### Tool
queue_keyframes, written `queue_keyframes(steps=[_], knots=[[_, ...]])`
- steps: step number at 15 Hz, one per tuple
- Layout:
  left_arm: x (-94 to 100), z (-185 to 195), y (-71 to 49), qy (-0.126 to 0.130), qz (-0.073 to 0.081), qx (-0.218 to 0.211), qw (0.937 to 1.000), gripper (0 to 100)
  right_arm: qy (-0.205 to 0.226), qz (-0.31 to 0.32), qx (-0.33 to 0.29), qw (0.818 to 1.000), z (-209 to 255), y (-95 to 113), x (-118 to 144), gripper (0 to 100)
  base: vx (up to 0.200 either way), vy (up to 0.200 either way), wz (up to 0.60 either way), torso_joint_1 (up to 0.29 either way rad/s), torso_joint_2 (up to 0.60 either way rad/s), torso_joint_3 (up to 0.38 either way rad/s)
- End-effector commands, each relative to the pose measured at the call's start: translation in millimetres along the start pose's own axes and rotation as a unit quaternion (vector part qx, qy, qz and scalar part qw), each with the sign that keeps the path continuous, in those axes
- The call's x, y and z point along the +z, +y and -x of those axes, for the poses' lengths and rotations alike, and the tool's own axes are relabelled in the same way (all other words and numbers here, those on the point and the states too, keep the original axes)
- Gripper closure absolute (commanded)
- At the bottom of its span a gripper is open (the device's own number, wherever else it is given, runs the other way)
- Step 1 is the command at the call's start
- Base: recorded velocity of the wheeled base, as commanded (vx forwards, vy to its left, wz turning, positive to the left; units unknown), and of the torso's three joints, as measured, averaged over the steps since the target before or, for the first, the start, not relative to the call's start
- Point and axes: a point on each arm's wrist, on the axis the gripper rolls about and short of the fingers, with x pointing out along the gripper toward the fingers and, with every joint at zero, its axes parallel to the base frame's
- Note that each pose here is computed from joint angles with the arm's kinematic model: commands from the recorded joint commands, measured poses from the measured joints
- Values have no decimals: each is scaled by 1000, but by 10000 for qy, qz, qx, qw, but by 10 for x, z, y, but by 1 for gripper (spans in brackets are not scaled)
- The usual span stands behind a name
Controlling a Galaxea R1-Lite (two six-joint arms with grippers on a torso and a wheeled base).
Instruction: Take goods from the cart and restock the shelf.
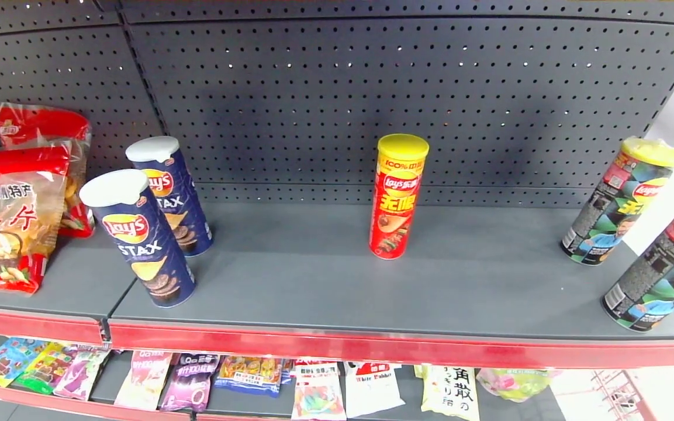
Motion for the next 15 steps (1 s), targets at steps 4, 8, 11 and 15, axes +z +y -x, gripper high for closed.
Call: queue_keyframes(steps=[4, 8, 11, 15], knots=[[1103, -1283, -82, 878, 126, -2936, 9518, 0, 172, -53, 87, 9998, -41, -9, -43, 100, 0, 0, 0, 0, 0, 0], [1134, -2196, -328, 1460, 66, -3398, 9291, 0, 180, -54, 80, 9998, -43, -10, -47, 100, 0, 0, 0, 0, 0, 0], [904, -2934, -461, 1427, -482, -3683, 9174, 0, 168, -52, 41, 9998, -41, -10, -41, 100, 0, 0, 0, 0, 0, 0], [798, -3503, -558, 1373, -552, -3735, 9157, 0, 155, -57, 1, 9999, -38, -9, -38, 100, 0, 0, 0, 0, 0, 0]])
